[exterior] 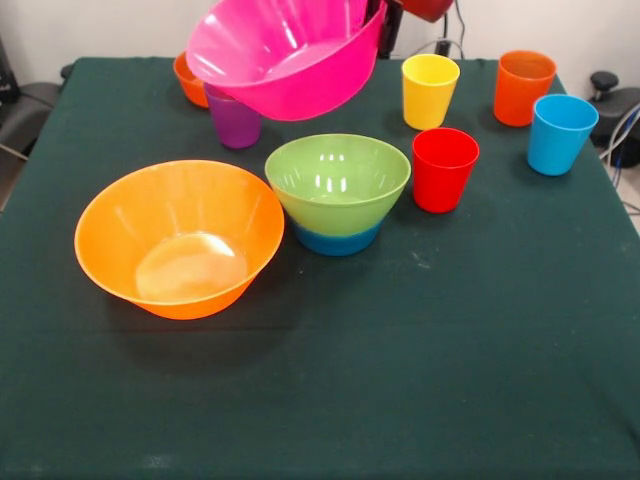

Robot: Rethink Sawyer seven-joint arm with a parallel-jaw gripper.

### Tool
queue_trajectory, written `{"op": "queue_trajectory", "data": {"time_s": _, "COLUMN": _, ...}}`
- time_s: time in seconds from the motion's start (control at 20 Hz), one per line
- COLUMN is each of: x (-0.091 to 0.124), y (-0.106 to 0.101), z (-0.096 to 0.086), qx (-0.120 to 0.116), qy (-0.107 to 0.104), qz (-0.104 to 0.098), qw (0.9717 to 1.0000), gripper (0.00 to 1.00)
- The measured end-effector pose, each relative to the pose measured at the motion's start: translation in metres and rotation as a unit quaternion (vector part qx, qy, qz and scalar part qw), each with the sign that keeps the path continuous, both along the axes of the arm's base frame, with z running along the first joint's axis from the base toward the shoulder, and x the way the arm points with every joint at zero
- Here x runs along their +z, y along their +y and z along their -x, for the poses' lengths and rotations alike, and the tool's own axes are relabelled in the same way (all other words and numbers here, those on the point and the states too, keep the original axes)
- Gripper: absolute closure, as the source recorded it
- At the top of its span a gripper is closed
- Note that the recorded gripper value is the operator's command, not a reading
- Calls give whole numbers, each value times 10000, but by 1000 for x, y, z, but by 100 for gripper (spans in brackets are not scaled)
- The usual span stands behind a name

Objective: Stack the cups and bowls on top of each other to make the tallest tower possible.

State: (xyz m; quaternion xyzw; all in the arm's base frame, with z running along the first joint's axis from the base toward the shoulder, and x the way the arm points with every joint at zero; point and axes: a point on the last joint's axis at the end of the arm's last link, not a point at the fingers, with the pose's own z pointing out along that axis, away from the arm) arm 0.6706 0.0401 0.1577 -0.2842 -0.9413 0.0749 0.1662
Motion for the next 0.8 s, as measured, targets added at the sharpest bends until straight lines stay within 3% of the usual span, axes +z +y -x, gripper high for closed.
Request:
{"op": "queue_trajectory", "data": {"time_s": 0.55, "x": -17, "y": 9, "z": -4, "qx": -1, "qy": -25, "qz": -59, "qw": 10000, "gripper": 100}}
{"op": "queue_trajectory", "data": {"time_s": 0.8, "x": -22, "y": 20, "z": -14, "qx": 55, "qy": -88, "qz": -88, "qw": 9999, "gripper": 100}}
